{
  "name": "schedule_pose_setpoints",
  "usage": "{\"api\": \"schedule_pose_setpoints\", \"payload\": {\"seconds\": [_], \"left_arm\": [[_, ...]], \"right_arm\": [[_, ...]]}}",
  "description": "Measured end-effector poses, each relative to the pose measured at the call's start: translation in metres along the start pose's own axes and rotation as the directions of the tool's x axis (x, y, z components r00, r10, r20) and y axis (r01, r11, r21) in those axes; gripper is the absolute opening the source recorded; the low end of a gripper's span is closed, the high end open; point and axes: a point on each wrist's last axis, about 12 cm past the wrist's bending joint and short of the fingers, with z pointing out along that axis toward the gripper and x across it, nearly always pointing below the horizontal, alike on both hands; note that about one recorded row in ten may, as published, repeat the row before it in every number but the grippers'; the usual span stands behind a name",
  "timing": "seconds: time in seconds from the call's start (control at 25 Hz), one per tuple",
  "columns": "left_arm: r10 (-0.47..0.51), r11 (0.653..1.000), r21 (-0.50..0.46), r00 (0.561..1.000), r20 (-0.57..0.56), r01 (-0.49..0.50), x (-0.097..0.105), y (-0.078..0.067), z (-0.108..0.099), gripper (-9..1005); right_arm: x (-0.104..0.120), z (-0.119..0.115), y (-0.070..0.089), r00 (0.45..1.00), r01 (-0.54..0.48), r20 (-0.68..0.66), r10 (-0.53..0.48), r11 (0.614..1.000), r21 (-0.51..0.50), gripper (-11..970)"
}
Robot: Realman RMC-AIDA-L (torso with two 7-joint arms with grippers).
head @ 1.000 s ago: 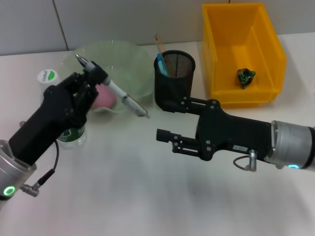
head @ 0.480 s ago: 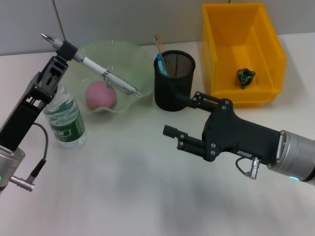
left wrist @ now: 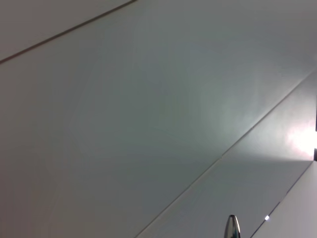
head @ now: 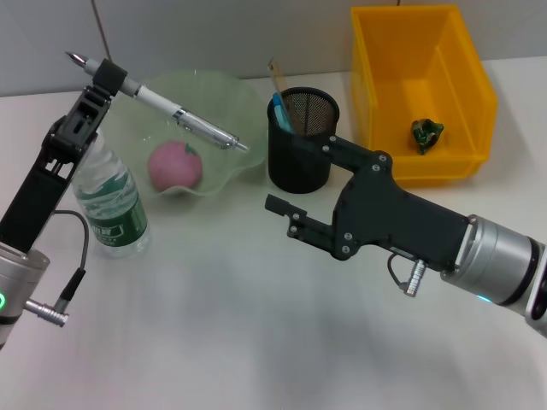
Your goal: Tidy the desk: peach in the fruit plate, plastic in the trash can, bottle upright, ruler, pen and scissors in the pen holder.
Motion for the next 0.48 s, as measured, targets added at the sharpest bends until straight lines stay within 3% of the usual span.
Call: {"api": "schedule_pose_setpoints", "payload": {"seconds": [0.48], "left_arm": [[-0.084,0.996,-0.035,0.996,0.011,0.085,0.006,0.002,0.002,165]], "right_arm": [[-0.001,0.017,-0.005,0.994,0.108,0.015,-0.108,0.994,-0.011,629]]}}
